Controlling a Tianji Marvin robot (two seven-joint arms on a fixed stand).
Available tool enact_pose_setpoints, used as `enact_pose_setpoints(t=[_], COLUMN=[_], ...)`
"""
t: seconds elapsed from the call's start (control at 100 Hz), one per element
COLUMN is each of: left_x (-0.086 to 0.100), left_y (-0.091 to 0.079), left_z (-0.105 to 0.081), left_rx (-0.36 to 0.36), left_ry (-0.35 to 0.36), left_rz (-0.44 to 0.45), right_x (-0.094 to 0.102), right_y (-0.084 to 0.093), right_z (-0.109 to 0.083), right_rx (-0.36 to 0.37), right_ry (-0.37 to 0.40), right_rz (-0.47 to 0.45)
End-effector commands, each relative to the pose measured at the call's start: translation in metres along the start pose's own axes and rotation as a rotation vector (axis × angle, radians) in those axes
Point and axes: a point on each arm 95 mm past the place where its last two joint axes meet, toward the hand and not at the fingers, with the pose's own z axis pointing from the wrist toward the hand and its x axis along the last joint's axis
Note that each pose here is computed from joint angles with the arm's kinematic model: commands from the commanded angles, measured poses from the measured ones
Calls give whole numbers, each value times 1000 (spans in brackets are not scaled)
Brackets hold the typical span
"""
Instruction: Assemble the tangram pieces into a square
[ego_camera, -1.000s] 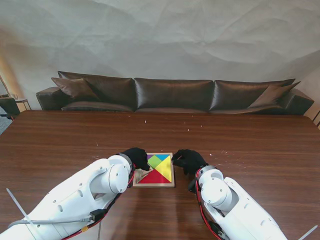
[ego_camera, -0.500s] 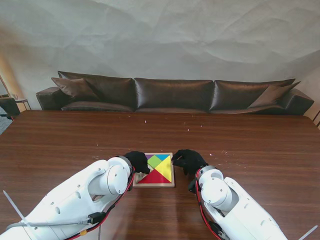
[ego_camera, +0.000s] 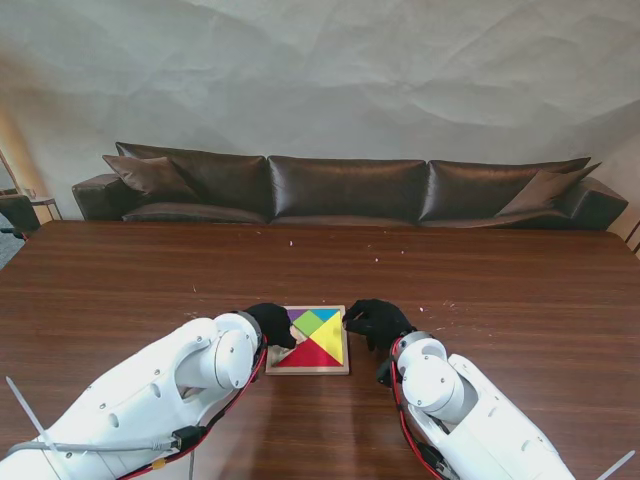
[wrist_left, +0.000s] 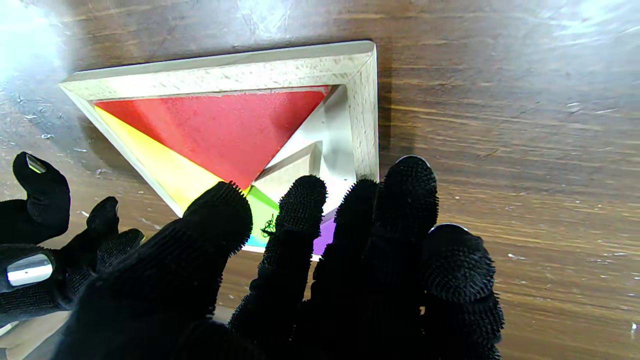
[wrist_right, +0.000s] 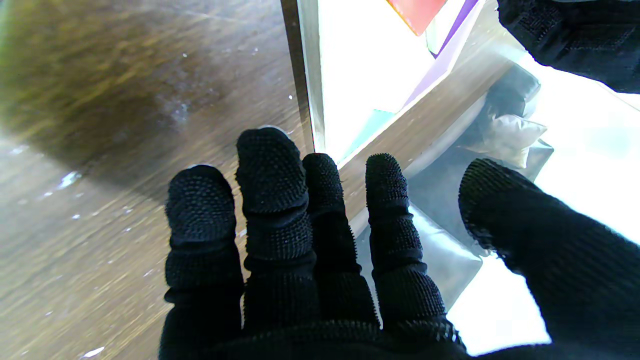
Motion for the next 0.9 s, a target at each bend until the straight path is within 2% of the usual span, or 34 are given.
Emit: enact_pose_setpoints(t=[0.0, 0.38, 0.89], left_x=[2, 3, 3], left_y=[0, 0, 4], left_z=[-1, -2, 2], left_rx=[-21, -36, -91], left_ry=[2, -4, -26], left_rz=[1, 0, 0], right_x=[1, 1, 0], right_y=[-4, -4, -3], right_z=[-1, -1, 0], right_rx=[20, 21, 17], right_ry=[5, 4, 1], right_rz=[3, 5, 6])
